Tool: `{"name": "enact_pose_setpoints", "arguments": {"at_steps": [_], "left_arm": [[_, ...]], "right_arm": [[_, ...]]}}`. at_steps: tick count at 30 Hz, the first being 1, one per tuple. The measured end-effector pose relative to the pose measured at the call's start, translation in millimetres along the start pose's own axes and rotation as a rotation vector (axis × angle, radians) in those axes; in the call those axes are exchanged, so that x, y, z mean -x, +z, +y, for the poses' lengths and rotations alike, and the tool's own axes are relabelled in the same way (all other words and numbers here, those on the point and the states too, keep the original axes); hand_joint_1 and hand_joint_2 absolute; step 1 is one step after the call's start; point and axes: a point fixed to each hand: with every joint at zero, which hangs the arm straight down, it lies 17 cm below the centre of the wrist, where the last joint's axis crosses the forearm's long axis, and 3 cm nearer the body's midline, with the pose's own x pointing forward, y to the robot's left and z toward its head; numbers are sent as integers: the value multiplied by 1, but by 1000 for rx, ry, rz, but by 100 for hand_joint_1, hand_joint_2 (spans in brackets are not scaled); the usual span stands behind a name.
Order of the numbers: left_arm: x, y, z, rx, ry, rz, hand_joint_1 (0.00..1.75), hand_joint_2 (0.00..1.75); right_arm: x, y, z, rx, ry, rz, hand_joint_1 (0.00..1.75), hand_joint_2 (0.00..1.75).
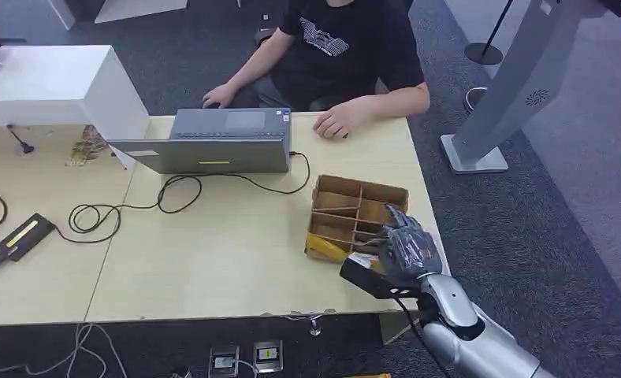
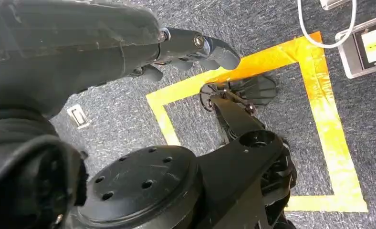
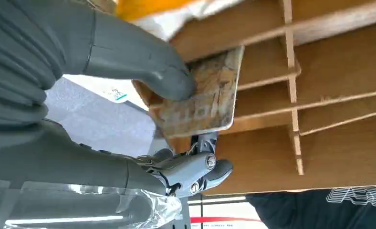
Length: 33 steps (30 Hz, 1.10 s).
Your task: Pass the card to the sensor for recognition and then transmit it.
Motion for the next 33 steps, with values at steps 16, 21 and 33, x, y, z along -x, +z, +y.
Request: {"name": "enact_pose_setpoints", "arguments": {"at_steps": [16,21,33], "left_arm": [[6,0,-1,2,-18,27,0,0],[9,0,-1,3,-25,41,0,0],[6,-1,-4,10,-63,51,0,0]], "right_arm": [[3,-3,0,8,-6,6,175,175],[2,-8,-23,86,38,11,175,175],[-52,-10,-207,585,160,-125,175,175]]}}
